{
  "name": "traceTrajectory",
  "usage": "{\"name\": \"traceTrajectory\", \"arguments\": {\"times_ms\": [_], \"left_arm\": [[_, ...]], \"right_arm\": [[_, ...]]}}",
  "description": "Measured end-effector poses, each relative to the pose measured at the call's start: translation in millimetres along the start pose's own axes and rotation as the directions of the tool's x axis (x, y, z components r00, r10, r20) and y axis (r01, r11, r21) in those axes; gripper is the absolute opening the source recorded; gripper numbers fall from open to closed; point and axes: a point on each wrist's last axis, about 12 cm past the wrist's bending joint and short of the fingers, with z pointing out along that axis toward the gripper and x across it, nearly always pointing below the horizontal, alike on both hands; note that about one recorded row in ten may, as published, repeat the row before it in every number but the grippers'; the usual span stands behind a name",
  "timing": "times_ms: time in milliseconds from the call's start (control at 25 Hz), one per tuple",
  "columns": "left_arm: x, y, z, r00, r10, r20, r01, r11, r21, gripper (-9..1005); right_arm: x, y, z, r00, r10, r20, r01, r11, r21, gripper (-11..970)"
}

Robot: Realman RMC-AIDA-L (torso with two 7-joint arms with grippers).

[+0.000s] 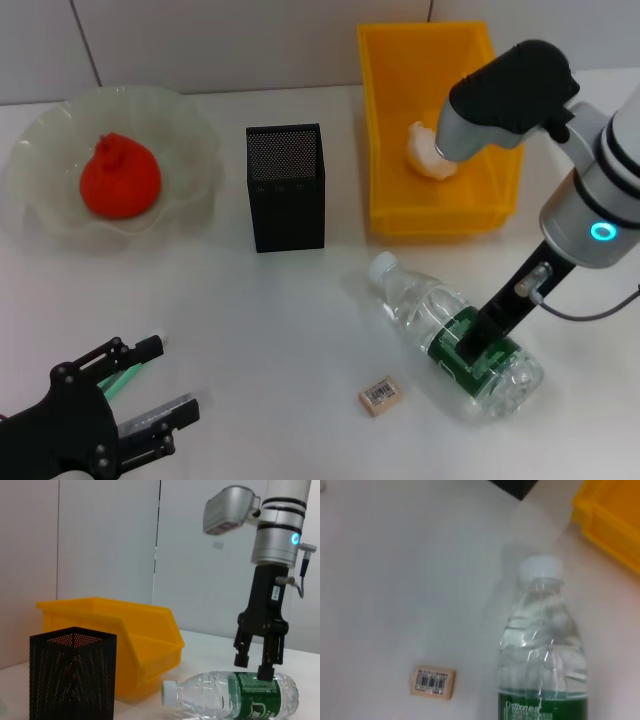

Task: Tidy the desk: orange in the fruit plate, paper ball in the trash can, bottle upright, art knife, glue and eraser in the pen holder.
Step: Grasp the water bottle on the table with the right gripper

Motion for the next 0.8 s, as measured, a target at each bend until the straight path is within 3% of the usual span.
{"name": "traceTrajectory", "arguments": {"times_ms": [440, 800], "left_arm": [[-0.1, 0.4, 0.1, 1.0, 0.001, -0.001, -0.001, 1.0, -0.001, 753], [0.3, -0.5, -0.7, 1.0, -0.001, -0.001, 0.001, 1.0, -0.001, 752]], "right_arm": [[1.0, -3.2, 26.7, 1.0, 0.011, -0.018, -0.011, 1.0, -0.005, 821], [-1.0, -1.9, 35.1, 1.0, 0.006, -0.019, -0.006, 1.0, -0.025, 822]]}}
